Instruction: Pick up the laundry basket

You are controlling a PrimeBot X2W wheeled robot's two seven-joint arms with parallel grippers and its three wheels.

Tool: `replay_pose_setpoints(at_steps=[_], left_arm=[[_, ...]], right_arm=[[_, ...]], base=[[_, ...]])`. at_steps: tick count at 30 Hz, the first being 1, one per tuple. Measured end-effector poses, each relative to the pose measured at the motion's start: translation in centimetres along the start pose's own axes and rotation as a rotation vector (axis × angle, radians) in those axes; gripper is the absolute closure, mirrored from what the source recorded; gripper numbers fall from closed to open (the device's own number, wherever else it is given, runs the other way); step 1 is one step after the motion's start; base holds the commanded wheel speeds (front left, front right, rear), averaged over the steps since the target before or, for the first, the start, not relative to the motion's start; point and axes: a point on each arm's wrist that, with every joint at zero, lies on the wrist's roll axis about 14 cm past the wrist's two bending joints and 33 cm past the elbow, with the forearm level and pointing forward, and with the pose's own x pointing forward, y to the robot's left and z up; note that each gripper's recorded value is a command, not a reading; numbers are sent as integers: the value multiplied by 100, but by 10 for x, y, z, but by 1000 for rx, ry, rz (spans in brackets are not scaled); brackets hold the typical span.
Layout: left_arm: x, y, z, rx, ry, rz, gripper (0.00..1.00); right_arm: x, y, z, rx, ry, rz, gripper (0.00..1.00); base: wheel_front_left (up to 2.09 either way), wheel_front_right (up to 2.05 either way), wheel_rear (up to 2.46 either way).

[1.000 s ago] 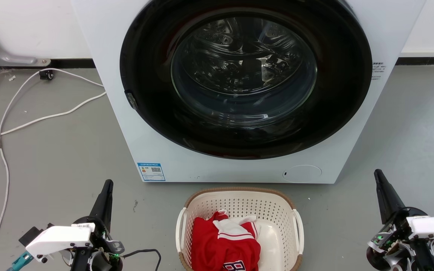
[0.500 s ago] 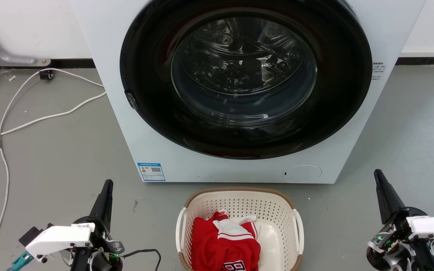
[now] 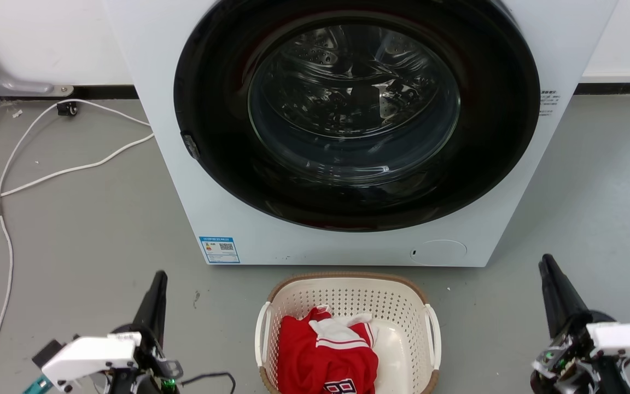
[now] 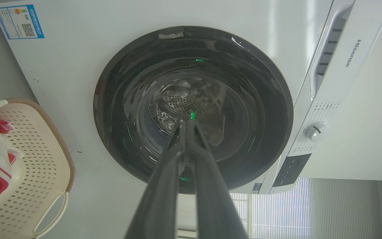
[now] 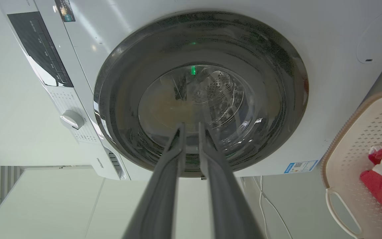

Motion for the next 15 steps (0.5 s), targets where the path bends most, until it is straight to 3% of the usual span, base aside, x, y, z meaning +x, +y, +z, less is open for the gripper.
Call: replay_pose_setpoints(at_steps=[5, 15], left_arm=[[-13, 28, -1, -10, -5, 84, 0], [-14, 22, 8, 37, -56, 66, 0]], right_arm=[[-14, -29, 0, 9, -7, -86, 0], [-13, -21, 1, -36, -33, -62, 0]], base=[[0, 0, 0], [0, 0, 0]])
